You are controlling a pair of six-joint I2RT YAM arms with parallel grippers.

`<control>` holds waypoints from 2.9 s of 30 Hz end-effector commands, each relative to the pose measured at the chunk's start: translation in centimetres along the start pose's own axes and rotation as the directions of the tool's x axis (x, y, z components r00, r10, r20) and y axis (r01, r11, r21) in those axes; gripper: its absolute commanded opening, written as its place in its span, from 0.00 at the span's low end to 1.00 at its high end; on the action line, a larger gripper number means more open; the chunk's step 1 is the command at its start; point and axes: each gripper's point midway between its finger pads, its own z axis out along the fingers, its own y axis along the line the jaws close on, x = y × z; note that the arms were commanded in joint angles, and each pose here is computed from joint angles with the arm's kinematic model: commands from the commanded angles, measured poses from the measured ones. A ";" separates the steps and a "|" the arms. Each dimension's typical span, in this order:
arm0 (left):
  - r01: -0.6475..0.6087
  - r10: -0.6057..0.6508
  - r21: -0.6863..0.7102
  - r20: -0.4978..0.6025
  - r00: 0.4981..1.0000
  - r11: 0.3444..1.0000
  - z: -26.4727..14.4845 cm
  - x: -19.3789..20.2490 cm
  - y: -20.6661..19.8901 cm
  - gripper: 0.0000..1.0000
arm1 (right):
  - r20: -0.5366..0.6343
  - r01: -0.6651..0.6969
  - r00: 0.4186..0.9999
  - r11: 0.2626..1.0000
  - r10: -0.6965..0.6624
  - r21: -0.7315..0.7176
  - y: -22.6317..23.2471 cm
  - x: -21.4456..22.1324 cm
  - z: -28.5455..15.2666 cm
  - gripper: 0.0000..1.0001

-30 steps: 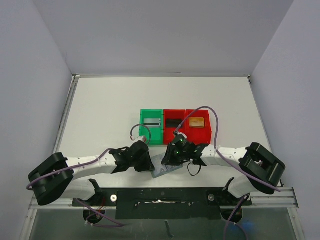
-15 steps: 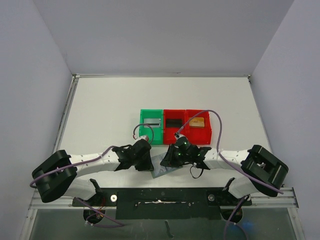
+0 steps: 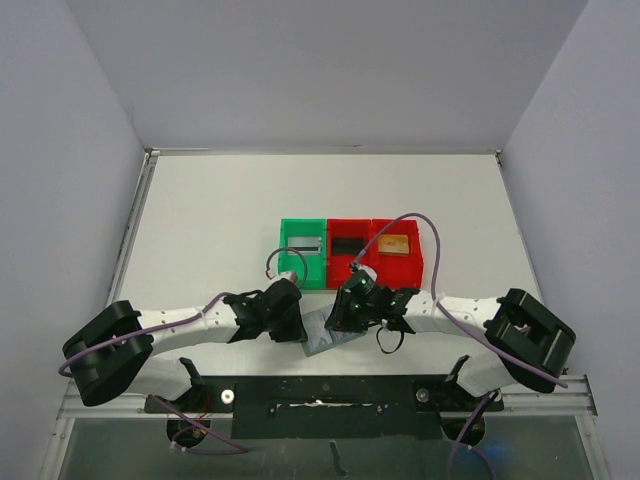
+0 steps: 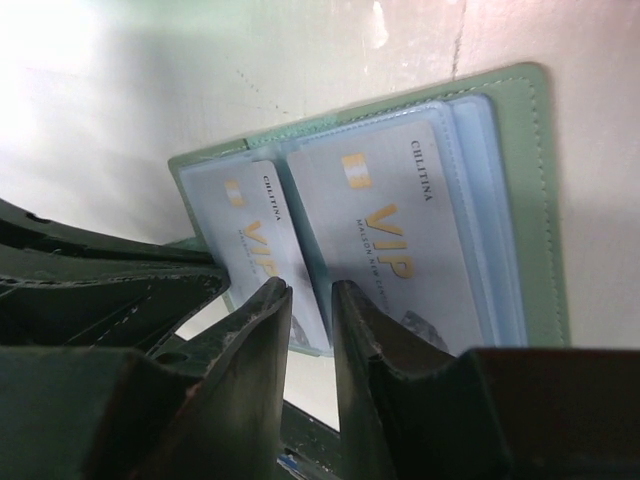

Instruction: Take the credit cards out of the card holder

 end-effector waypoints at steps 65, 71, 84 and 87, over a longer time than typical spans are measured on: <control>-0.098 0.061 0.301 0.130 0.990 0.949 -4.4 -3.7 -8.1 0.40 | 0.060 -0.131 0.987 0.963 0.149 -0.237 -1.3 0.0 -2.0 0.00; -0.091 0.083 0.257 0.041 0.996 0.962 -1.0 -1.9 -6.8 0.30 | 0.058 -0.133 0.987 0.963 0.151 -0.236 -1.3 0.0 -1.8 0.00; -0.099 0.097 -0.047 -0.045 0.994 0.994 2.4 0.6 1.0 0.08 | 0.054 -0.117 0.989 0.953 0.137 -0.280 -0.1 -0.3 -1.8 0.18; -0.107 0.104 -0.059 -0.052 0.993 0.993 2.4 0.8 1.5 0.07 | 0.048 -0.118 0.989 0.952 0.137 -0.284 -0.1 -0.3 -1.6 0.22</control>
